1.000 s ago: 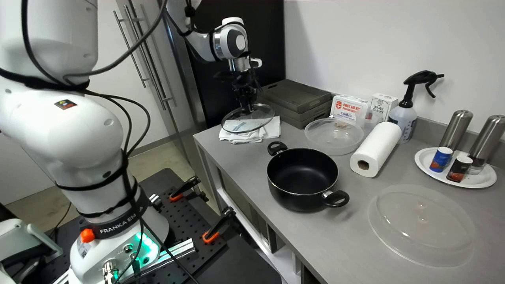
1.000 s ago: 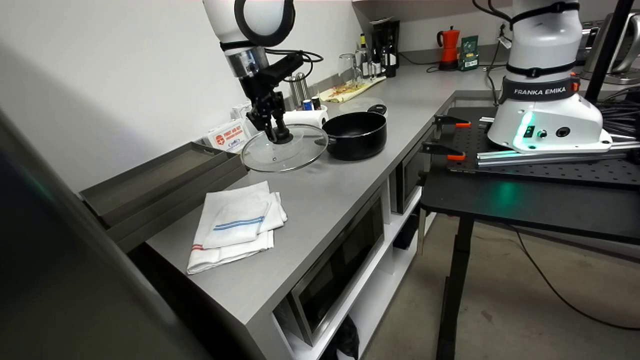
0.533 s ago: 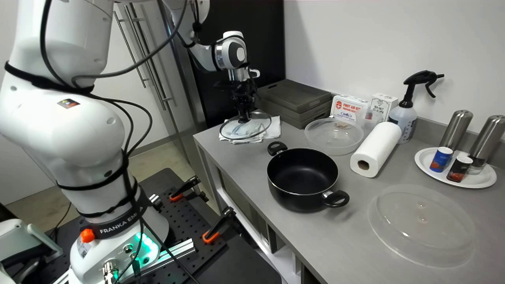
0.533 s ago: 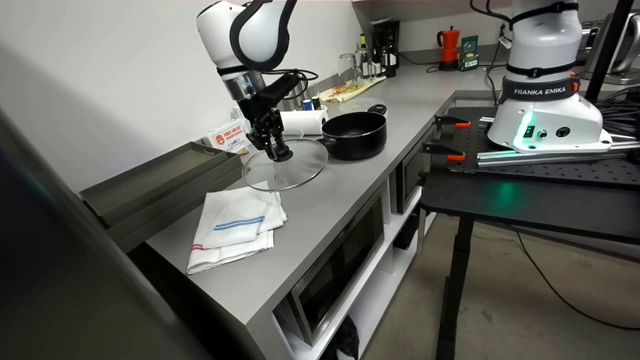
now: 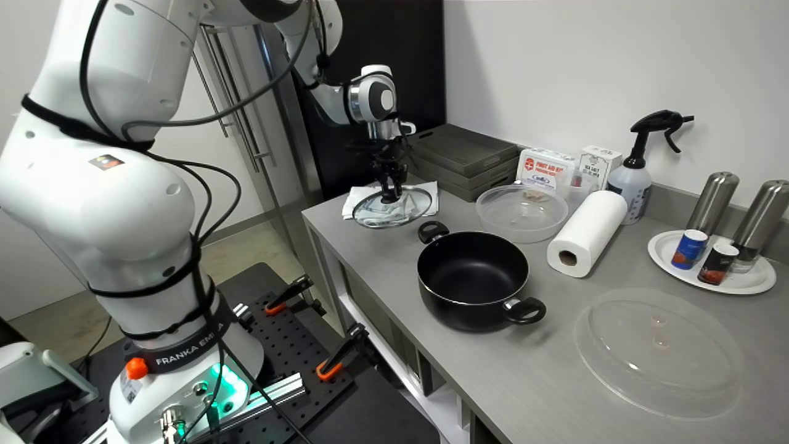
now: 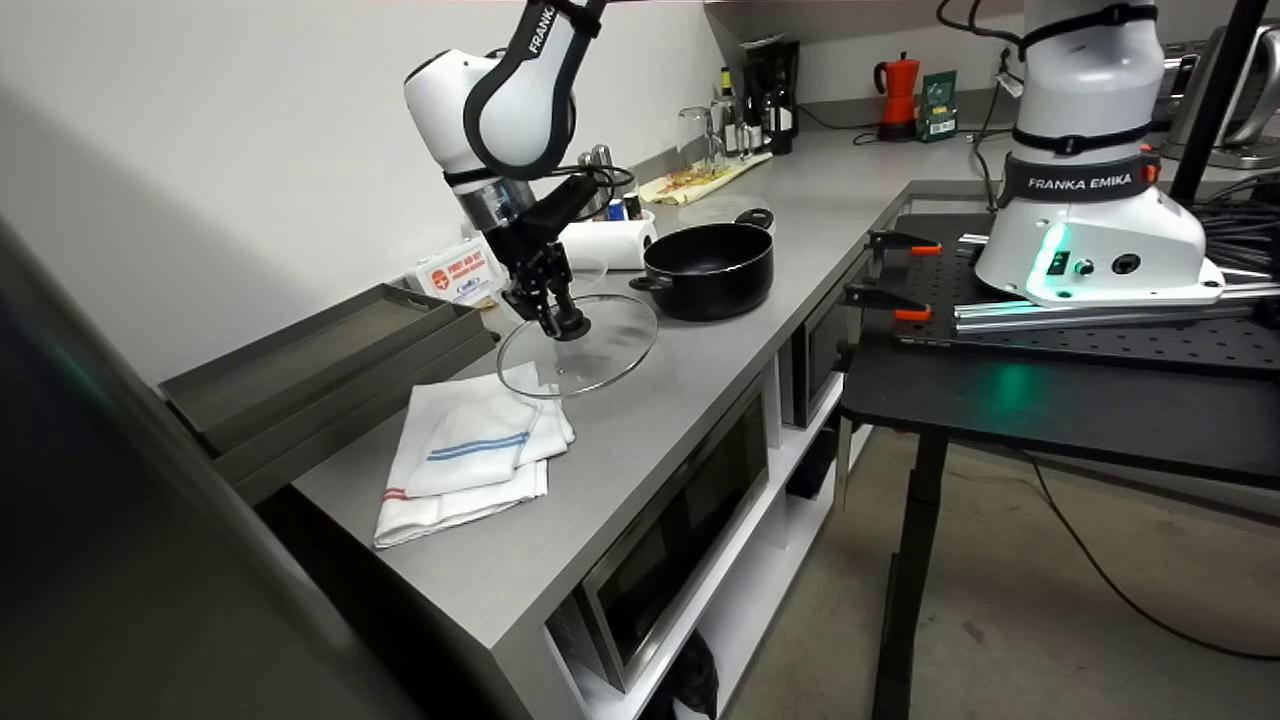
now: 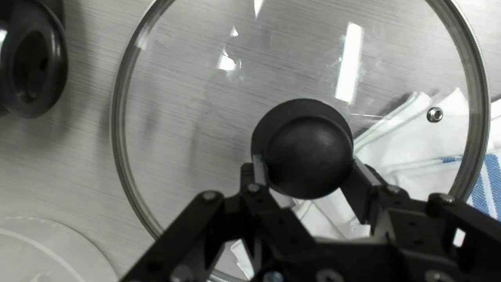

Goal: Uncover the pot and put the lid on the table

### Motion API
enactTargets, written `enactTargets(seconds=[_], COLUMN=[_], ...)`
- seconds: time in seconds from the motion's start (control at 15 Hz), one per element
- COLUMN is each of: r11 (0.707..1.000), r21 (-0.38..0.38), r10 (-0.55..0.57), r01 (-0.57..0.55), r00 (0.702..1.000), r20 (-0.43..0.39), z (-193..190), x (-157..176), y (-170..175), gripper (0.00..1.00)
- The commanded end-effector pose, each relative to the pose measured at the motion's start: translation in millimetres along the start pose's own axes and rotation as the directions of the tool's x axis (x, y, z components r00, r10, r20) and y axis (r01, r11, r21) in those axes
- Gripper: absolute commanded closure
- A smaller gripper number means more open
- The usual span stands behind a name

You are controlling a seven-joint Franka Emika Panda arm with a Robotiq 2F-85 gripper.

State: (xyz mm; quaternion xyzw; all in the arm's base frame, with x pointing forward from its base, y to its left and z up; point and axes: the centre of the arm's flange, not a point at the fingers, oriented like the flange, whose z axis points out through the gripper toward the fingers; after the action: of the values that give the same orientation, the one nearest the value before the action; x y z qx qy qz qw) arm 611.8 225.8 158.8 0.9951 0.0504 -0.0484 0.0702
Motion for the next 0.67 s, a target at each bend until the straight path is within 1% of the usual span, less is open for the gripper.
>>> enactTargets(seconds=[0.0, 0.27, 0.6], r11=[1.000, 1.000, 0.997], r21=[0.013, 0.021, 0.028], r10=[-0.014, 0.004, 0.071], r01=[0.014, -0.003, -0.069], r00=[1.000, 0.999, 0.996], r20=[-0.014, -0.032, -0.050], z=[-4.4, -6.5, -7.5], x=[26.4, 50.8, 83.4], y=[7.0, 19.1, 43.8], gripper=[0.75, 0.75, 0.75])
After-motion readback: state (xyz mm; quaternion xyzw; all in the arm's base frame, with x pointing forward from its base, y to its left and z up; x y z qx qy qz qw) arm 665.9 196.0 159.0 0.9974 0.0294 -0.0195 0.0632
